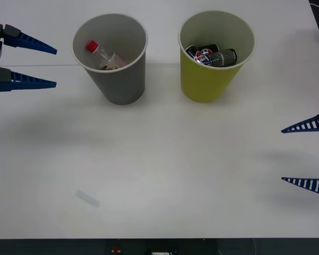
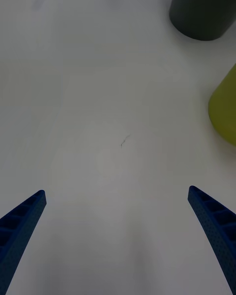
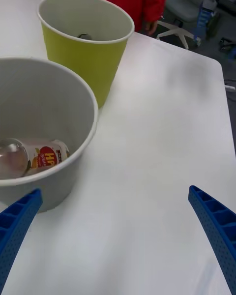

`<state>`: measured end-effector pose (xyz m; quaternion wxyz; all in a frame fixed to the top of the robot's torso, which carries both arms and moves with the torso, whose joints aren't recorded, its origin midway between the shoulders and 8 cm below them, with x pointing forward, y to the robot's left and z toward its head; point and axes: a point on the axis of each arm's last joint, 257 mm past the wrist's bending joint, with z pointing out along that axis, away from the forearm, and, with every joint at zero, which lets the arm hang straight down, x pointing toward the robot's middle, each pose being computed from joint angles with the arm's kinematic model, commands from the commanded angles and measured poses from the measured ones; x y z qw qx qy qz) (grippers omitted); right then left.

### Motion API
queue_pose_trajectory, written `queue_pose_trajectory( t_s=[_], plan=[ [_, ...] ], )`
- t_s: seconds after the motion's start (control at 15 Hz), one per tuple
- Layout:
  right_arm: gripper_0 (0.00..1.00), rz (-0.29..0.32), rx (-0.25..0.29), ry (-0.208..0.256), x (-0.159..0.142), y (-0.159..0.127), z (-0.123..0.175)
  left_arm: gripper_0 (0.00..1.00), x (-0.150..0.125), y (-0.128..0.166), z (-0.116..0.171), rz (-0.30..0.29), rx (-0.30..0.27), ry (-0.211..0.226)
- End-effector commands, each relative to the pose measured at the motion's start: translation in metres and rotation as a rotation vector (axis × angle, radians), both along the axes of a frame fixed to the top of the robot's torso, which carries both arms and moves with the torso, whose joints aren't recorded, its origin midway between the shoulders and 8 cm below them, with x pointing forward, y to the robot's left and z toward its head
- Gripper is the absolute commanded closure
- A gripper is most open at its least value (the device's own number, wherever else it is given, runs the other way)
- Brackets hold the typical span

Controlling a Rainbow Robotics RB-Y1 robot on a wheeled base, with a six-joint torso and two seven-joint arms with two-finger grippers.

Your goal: Put the can into the green bin and the plastic bottle into the gray bin

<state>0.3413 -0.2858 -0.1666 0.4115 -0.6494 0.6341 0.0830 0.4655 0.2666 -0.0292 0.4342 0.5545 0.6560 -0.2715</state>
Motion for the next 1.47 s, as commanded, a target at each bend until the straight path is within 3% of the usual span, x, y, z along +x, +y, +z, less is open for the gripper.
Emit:
queue_pose_trajectory(
  t_s=[0.07, 0.27, 0.4, 0.73, 1.0, 1.2, 1.47],
  plan=[
    [0.0, 0.0, 0.0, 0.0, 0.0, 0.0, 0.0, 0.0, -0.017, 0.02, -0.021, -0.02, 0.013, -0.018],
    [0.0, 0.0, 0.0, 0.0, 0.0, 0.0, 0.0, 0.0, -0.031, 0.034, -0.043, -0.022, 0.029, -0.022],
    [0.0, 0.0, 0.0, 0.0, 0.0, 0.0, 0.0, 0.0, -0.041, 0.038, -0.052, -0.025, 0.048, -0.054],
    [0.0, 0.0, 0.0, 0.0, 0.0, 0.0, 0.0, 0.0, -0.088, 0.03, -0.078, -0.003, 0.048, -0.039],
    [0.0, 0.0, 0.0, 0.0, 0.0, 0.0, 0.0, 0.0, -0.123, 0.018, -0.101, 0.0, 0.013, -0.021],
    [0.0, 0.0, 0.0, 0.0, 0.0, 0.0, 0.0, 0.0, -0.129, 0.017, -0.111, -0.017, 0.057, -0.055],
    [0.0, 0.0, 0.0, 0.0, 0.0, 0.0, 0.0, 0.0, -0.13, 0.014, -0.12, -0.029, 0.067, -0.075]
  ],
)
